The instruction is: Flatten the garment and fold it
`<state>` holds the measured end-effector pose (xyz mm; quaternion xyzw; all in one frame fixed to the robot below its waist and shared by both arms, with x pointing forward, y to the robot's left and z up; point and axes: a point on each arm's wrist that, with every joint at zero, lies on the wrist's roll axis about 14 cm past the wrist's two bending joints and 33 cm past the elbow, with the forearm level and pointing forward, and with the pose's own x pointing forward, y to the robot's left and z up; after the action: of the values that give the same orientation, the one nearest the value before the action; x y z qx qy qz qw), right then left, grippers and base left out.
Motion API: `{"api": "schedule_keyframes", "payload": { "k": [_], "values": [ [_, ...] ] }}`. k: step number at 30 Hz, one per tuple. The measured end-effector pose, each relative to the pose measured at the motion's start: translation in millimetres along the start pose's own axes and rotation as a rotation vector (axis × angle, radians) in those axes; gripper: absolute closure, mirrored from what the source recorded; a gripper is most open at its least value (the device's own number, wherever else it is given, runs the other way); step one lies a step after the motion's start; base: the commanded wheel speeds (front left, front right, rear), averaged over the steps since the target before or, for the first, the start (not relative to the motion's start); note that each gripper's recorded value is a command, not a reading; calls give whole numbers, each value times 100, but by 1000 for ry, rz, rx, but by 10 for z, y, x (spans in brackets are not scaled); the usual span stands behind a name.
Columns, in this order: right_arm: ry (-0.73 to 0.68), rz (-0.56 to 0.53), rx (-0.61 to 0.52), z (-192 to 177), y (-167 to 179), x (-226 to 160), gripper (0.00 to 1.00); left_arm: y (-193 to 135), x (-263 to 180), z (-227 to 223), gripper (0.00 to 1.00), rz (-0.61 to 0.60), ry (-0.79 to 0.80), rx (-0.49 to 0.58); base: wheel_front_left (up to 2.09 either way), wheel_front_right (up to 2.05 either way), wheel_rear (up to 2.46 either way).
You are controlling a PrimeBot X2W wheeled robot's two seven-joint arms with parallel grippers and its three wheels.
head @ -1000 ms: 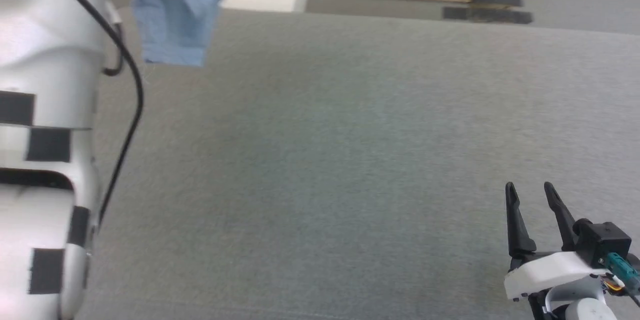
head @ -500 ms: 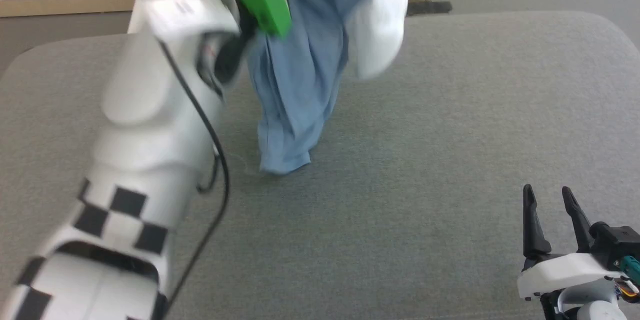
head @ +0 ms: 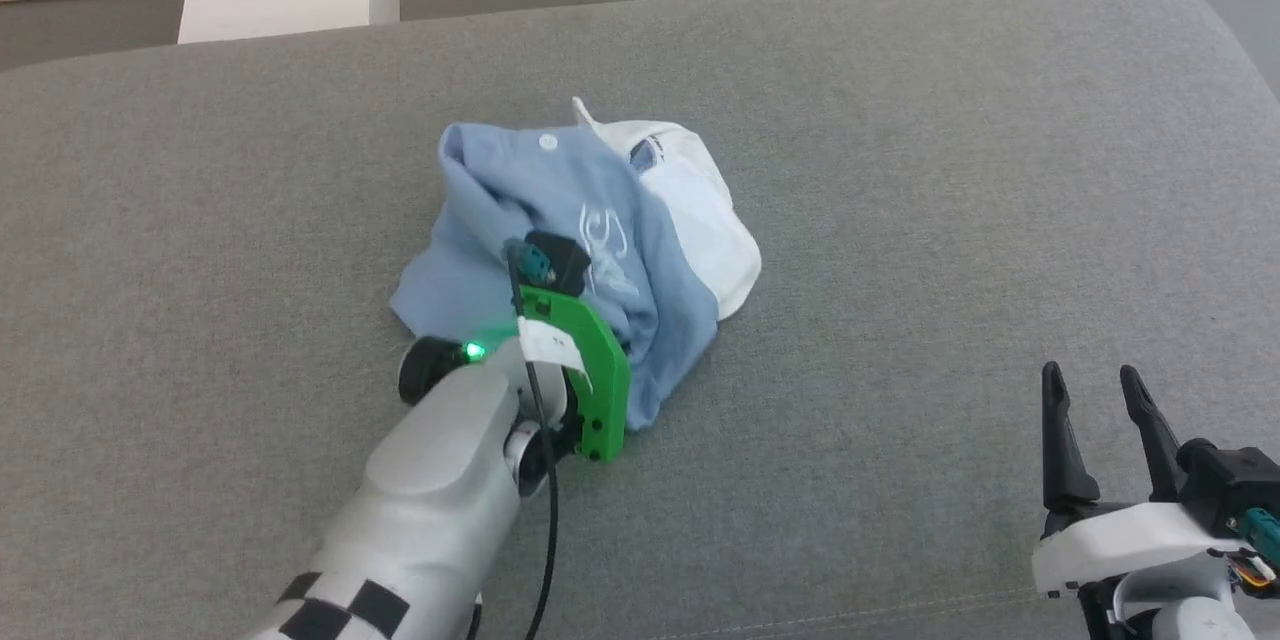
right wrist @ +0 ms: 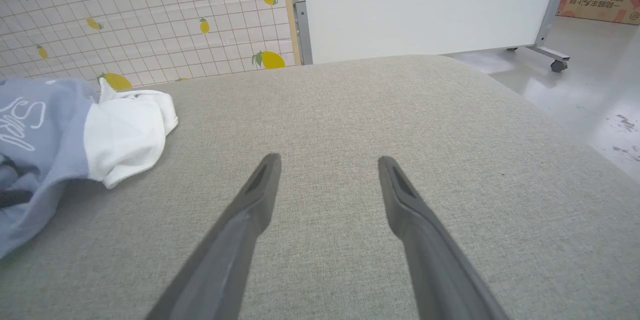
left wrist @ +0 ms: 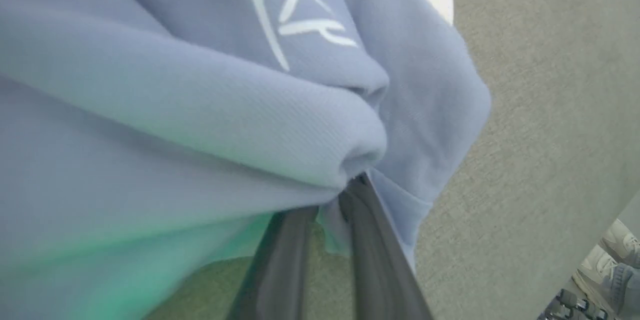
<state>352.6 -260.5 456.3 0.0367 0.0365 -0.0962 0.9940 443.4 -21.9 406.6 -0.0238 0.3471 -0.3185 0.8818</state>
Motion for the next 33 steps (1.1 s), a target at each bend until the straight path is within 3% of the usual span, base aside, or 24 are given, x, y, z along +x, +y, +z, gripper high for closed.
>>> {"api": "schedule_keyframes", "payload": {
  "k": [3, 5, 10, 15, 21, 25, 33],
  "values": [
    [-2, 8, 4, 6, 30, 8, 0, 4, -16, -116, 96, 1, 49, -38, 0, 0, 0],
    [-7, 17, 10, 20, 60, 12, 0, -8, -48, -72, 0, -2, 34, -76, 0, 0, 0],
    [-20, 39, 16, 58, 132, 16, 0, -146, -186, 268, 0, -47, -71, -166, 0, 0, 0],
    [-46, 73, 27, 138, 244, 33, 0, -123, -496, 880, 0, -51, -294, -256, 0, 0, 0],
    [-81, 109, 42, 253, 364, 24, 0, 279, -1168, 1489, 0, 47, -611, -315, 0, 0, 0],
    [-109, 135, 46, 344, 449, 18, 0, 752, -1808, 1675, 0, 210, -836, -267, 0, 0, 0],
    [-149, 165, 50, 480, 544, -2, 0, 1220, -2584, 1229, 0, 530, -995, -9, 0, 0, 0]
  ]
}}
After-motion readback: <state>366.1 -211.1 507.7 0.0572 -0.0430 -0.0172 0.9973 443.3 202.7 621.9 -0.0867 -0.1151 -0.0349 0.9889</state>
